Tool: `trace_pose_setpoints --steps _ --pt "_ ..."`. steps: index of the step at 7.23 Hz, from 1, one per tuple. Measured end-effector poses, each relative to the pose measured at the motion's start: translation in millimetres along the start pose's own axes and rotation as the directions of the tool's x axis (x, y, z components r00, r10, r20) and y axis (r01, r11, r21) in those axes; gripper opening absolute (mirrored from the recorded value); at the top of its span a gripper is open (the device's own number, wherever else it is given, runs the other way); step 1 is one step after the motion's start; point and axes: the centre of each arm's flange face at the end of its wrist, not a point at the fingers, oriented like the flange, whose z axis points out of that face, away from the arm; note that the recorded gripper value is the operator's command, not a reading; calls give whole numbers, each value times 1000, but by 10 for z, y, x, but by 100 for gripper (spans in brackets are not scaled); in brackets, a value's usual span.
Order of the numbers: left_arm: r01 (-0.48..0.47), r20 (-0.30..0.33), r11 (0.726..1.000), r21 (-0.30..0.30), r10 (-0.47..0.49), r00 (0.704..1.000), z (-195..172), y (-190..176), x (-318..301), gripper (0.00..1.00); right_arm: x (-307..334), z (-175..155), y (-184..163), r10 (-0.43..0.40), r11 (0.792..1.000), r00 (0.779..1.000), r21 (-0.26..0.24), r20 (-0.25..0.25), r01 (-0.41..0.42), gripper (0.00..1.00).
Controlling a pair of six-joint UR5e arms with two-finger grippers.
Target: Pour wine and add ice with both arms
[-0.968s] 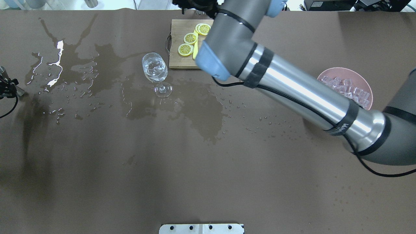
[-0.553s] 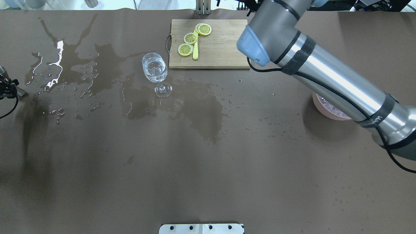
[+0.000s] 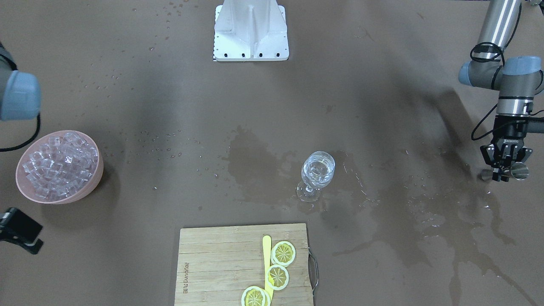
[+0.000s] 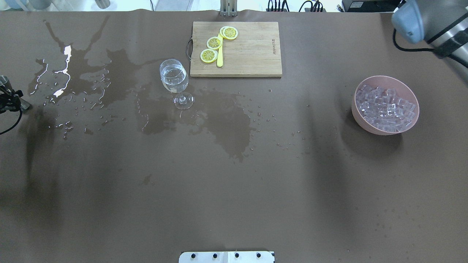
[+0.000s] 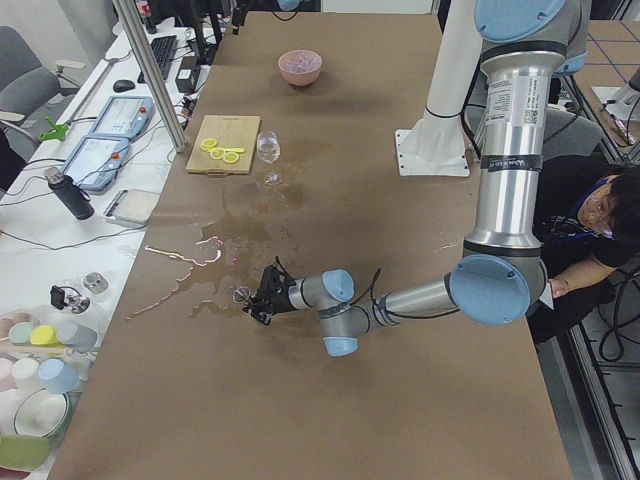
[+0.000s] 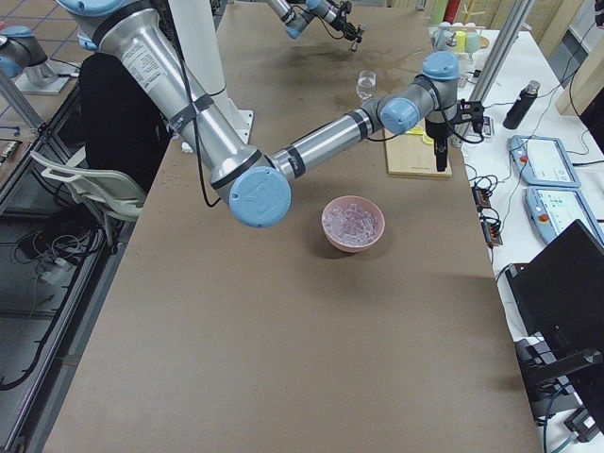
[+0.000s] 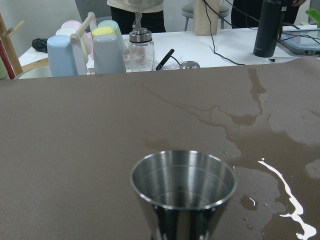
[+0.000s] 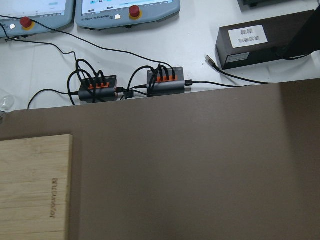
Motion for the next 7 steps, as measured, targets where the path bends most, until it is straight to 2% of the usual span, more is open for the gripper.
trace_pose_setpoints --steps 3,5,7 --pt "0 0 1000 0 0 1000 3 2 7 34 1027 -182 -17 -38 999 999 -34 21 39 100" --pt "-1 -1 1000 -1 1 1000 4 4 9 42 1595 -286 18 -55 998 998 -40 18 56 100" --pt "-2 -3 1000 0 2 1000 2 0 15 46 2094 -319 117 -58 997 998 -50 8 59 100"
